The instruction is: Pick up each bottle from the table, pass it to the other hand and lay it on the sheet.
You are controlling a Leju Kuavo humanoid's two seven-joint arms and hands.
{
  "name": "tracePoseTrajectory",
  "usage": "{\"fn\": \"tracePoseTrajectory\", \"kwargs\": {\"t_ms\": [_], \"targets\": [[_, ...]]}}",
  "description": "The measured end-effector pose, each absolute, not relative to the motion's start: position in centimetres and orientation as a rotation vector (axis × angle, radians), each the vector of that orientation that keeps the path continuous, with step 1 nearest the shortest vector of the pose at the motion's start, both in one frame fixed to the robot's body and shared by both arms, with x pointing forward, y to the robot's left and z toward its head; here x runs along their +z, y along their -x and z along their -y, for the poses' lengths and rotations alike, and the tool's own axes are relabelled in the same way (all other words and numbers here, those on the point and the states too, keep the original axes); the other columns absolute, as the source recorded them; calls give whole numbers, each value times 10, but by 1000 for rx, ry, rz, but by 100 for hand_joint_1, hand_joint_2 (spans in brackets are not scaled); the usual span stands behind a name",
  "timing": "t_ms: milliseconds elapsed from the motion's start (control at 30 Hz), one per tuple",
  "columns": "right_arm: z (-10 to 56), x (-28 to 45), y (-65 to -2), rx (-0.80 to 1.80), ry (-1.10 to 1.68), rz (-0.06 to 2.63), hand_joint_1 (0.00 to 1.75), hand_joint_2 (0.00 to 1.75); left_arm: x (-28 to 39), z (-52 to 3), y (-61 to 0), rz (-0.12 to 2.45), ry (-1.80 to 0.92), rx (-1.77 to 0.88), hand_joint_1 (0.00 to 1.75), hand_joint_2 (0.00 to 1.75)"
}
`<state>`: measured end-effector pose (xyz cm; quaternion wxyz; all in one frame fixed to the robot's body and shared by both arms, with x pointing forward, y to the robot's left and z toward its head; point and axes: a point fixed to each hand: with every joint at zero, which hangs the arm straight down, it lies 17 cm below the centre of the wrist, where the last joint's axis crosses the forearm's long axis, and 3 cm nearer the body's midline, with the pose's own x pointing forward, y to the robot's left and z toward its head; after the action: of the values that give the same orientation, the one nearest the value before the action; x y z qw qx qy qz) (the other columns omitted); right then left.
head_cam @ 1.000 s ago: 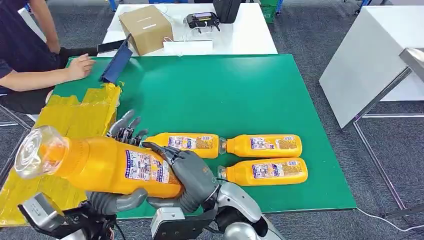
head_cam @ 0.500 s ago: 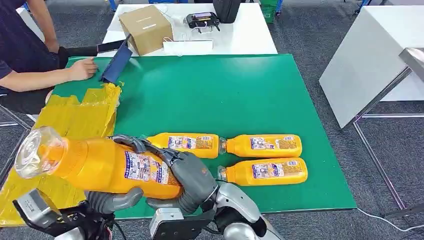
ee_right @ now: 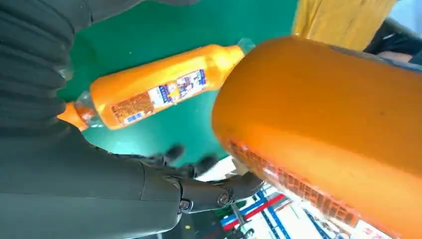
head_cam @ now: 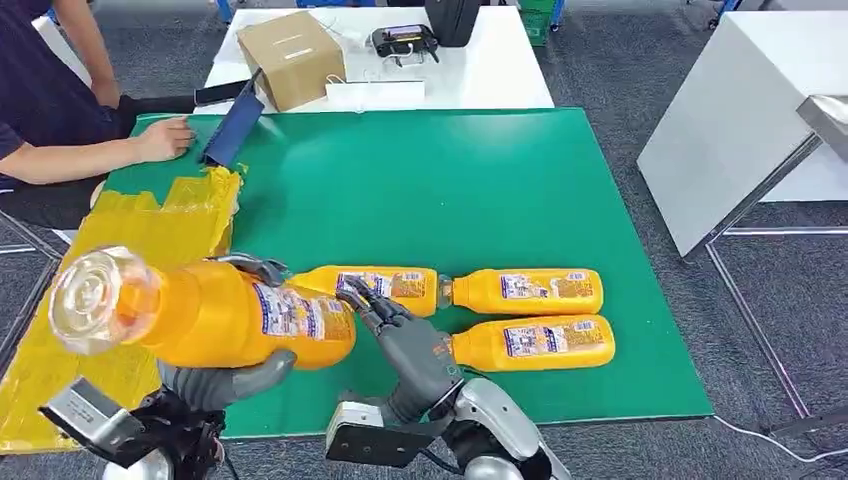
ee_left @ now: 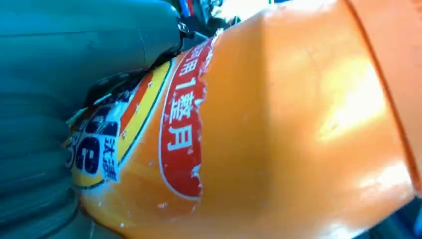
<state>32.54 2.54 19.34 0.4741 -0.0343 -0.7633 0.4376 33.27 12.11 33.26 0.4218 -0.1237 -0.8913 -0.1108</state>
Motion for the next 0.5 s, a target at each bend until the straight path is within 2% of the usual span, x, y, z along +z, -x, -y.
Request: {"fn": "tracePoseTrajectory", "kwargs": {"t_ms": [33, 67, 233, 300, 500], "targets": [[-24, 192, -326, 1068, 86, 1862, 21, 175, 335, -121, -333, 2237, 309, -275, 175, 175], [-23, 190, -326, 1067, 87, 1858, 0, 175, 335, -121, -333, 2239, 310, -276, 175, 175], [-16, 186, -330, 1056, 124, 1840, 0, 175, 337, -124, -337, 2255, 241, -291, 175, 175], [-7, 182, -337, 1041, 168, 1813, 0, 175, 339, -133, -346, 2285, 37, -338, 175, 175], [31, 186, -376, 931, 163, 1740, 0, 175, 349, -181, -383, 2304, -954, -676, 175, 175]]}}
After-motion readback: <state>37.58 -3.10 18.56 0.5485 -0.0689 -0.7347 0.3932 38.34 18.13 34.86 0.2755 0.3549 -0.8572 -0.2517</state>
